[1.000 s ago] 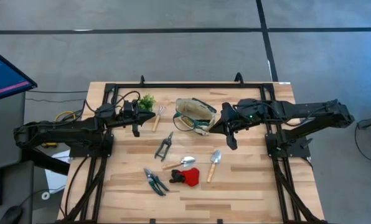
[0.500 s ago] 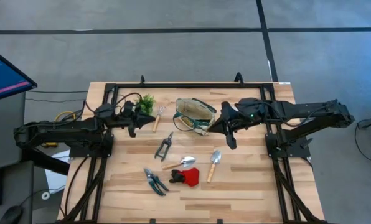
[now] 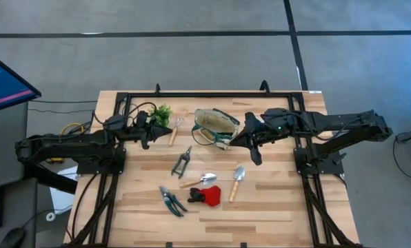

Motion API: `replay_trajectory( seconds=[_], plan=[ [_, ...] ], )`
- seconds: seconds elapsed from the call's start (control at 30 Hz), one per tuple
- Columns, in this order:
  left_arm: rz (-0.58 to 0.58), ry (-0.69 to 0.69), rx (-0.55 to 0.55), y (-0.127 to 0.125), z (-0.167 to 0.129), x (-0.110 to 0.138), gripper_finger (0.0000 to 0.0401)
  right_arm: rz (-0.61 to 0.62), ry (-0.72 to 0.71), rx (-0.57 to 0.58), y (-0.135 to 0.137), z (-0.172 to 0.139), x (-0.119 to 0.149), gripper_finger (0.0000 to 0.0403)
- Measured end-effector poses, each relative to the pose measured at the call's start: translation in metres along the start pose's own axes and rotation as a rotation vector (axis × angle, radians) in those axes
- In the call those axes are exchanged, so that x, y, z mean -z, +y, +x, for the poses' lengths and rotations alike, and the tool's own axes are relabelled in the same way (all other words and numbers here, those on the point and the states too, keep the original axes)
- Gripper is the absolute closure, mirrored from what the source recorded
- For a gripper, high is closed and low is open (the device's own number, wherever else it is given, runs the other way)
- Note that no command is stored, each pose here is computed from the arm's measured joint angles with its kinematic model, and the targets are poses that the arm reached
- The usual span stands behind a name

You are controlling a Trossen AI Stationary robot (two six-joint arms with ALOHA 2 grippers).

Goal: Pick & Place Garden tools in Gardening bag
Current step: Put the bottom shear scissor into the gardening bag

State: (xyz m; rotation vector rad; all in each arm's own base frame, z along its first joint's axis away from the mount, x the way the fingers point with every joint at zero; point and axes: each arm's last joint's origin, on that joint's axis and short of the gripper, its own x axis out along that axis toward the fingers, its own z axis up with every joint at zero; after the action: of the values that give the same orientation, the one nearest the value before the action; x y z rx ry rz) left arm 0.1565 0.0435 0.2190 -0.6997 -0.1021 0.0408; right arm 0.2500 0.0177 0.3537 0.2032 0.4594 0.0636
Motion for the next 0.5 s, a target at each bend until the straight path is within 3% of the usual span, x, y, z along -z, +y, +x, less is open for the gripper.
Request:
replay_trajectory(
  seconds=[0.2,0.5],
  plan=[
    [0.05,-0.001,0.001,-0.0001,0.0,-0.0001,0.0399,0.0,0.0,0.0,0.0,0.0,0.0,0.0398],
    [0.008,-0.013,-0.012,0.0002,0.0,-0.0005,0.0399,-0.015,-0.014,-0.003,0.0003,-0.0005,-0.0013,0.04]
  ],
)
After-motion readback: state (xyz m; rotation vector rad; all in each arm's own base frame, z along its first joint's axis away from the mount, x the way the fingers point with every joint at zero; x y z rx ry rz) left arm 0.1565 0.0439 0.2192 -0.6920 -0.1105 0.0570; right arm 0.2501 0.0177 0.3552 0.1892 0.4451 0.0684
